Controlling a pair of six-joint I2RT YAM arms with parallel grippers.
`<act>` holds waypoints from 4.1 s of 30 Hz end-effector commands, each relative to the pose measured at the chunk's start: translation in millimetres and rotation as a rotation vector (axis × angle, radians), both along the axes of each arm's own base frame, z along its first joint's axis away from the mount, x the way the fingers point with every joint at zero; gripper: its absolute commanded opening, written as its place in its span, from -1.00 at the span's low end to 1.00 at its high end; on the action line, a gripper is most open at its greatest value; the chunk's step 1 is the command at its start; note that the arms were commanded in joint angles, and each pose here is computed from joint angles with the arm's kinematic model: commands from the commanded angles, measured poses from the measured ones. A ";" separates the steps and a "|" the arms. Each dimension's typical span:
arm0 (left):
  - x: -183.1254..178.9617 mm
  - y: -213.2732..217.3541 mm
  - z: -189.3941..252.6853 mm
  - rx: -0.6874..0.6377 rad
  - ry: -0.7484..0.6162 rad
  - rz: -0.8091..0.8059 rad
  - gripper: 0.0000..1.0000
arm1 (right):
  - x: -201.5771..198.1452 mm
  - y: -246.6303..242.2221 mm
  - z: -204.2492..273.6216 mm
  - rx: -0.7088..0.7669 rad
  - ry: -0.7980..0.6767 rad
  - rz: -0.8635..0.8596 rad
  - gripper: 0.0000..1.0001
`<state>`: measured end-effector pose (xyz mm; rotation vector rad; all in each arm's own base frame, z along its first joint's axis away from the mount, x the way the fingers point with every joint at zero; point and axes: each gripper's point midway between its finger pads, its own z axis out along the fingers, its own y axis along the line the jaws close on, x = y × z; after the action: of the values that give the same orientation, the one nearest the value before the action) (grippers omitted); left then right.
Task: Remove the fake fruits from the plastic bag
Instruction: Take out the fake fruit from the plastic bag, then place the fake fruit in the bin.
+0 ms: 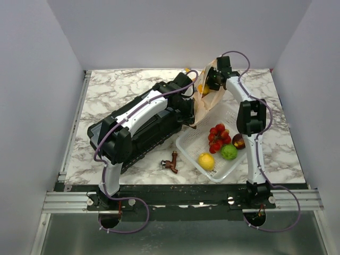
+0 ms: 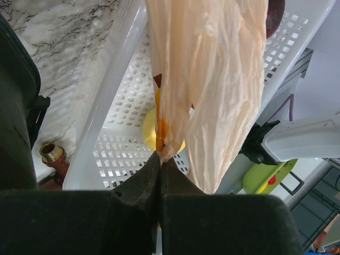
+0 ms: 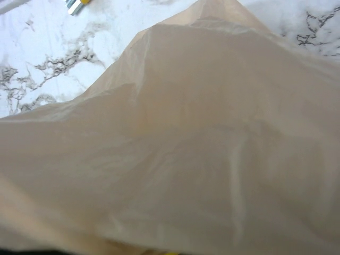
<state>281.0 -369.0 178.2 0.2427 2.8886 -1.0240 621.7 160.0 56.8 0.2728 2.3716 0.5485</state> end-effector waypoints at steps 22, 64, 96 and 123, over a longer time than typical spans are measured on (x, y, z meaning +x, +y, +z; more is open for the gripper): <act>4.7 8.2 21.4 -0.022 0.061 0.053 -1.00 | -103.7 -1.5 94.7 0.061 0.107 0.110 -0.04; -10.6 33.4 14.0 0.075 0.072 0.077 -1.00 | -325.9 -45.6 208.2 -0.008 -0.038 0.094 -0.09; -7.2 16.2 31.3 -0.008 0.054 0.032 -1.00 | -448.3 -29.3 52.7 -0.108 0.460 0.153 0.29; -12.6 22.9 30.4 0.006 0.040 0.027 -1.00 | -407.6 -34.7 107.2 -0.200 0.309 0.120 0.87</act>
<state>272.5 -346.1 190.2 0.1552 2.9676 -0.9907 203.7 132.7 145.0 0.1723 2.7749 0.4188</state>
